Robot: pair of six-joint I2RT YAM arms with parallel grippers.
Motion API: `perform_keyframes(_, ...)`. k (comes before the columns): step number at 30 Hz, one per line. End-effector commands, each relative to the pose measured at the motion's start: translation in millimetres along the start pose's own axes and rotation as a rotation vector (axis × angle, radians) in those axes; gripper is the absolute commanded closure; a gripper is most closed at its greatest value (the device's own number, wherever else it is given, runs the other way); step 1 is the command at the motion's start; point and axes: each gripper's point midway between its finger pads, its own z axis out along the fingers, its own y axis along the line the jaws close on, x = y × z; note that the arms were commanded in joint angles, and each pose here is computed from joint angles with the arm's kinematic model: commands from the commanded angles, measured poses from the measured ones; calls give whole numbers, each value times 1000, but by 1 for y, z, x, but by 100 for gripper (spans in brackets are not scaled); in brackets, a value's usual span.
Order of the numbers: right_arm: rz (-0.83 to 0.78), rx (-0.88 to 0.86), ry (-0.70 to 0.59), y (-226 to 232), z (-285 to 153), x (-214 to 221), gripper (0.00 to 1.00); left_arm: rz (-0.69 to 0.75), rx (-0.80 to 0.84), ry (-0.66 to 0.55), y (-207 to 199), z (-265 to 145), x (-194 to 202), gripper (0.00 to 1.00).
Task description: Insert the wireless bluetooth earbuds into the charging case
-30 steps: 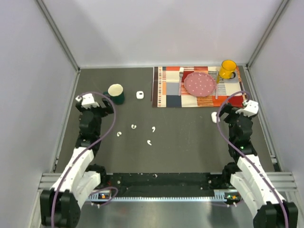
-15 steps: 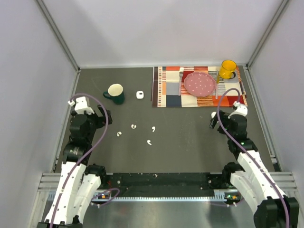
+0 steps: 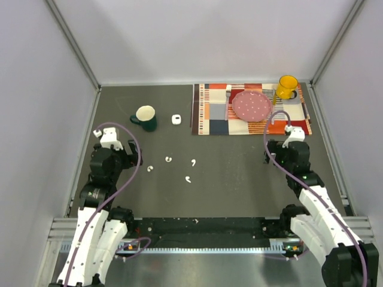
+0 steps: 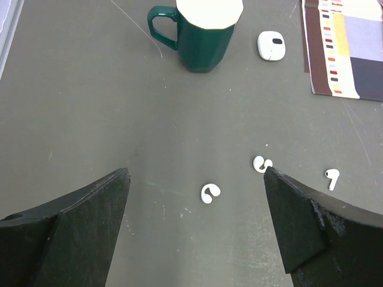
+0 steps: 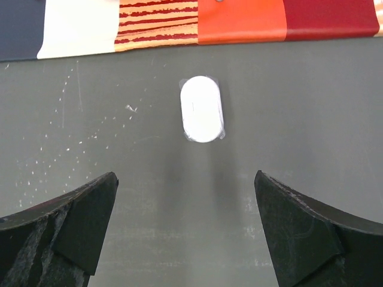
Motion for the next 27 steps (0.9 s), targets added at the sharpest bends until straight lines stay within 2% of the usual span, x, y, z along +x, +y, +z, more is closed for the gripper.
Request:
perform_keyframes(1,-87,-22,-60,7,0,-20,3,37,24,-56,-3,3,-9,1)
perform_keyframes(5,-129,-10,-33,5,-4,-21,4,52,33,-77,-5,3,-11,1)
perform_keyframes(9,-115,-9,-13,6,-2,-19,9,59,61,-89,-9,1,-11,1)
perform_keyframes(13,-117,34,9,1,14,-15,10,69,76,-127,-10,-5,-15,1)
perform_keyframes(18,-166,110,138,-9,43,-4,11,66,51,-125,-6,-3,-12,1)
perform_keyframes(20,-177,125,140,-11,50,-5,11,69,58,-114,-7,-2,-11,1)
perform_keyframes(24,-186,122,106,-11,56,-7,21,71,77,-93,-11,2,-9,1)
perform_keyframes(27,-198,116,103,-11,59,-4,23,71,78,-80,-11,3,-7,1)
